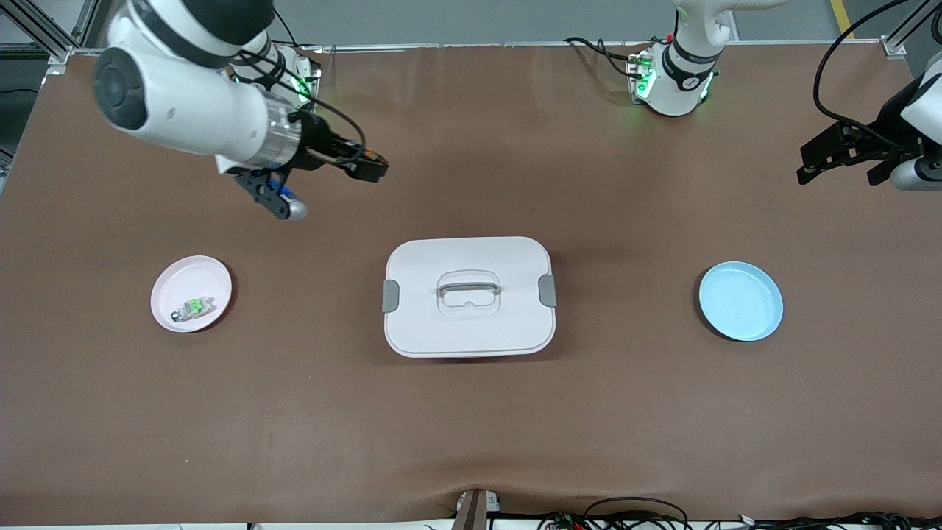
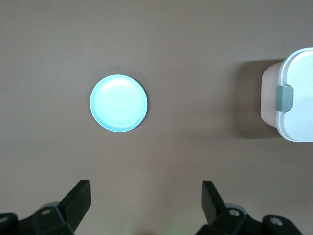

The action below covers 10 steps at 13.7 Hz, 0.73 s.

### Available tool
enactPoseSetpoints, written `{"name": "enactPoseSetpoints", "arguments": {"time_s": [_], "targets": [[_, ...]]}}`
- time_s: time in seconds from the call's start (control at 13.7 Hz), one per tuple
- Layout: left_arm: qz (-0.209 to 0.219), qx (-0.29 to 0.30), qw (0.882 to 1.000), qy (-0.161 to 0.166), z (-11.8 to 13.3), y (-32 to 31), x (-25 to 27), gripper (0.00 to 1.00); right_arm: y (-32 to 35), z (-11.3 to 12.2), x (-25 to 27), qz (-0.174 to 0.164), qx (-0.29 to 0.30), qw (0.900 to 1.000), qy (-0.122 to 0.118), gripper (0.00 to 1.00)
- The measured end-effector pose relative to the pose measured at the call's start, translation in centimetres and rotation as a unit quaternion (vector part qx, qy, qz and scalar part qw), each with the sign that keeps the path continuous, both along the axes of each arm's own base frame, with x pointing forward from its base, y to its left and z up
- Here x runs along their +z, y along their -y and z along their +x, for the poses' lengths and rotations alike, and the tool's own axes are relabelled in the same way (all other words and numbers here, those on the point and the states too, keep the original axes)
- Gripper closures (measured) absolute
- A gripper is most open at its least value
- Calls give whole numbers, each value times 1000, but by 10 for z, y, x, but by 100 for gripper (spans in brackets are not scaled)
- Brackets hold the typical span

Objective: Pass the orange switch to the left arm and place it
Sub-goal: 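Lift the switch and carry it above the white box with the right gripper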

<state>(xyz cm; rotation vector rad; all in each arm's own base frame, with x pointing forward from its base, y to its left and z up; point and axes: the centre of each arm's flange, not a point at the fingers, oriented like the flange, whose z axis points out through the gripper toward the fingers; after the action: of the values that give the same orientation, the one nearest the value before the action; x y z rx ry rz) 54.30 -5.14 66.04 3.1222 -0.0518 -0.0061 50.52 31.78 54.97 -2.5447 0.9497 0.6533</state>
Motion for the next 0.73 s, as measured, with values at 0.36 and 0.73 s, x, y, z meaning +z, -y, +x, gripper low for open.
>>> {"name": "enactPoseSetpoints", "arguments": {"time_s": [0.36, 0.73], "targets": [[-18, -11, 1000, -4, 0, 15, -2, 0, -59, 1, -3, 54, -109, 992, -38, 27], [-45, -33, 998, -4, 11, 47, -19, 0, -120, -4, -3, 72, -194, 977, -52, 27]]}}
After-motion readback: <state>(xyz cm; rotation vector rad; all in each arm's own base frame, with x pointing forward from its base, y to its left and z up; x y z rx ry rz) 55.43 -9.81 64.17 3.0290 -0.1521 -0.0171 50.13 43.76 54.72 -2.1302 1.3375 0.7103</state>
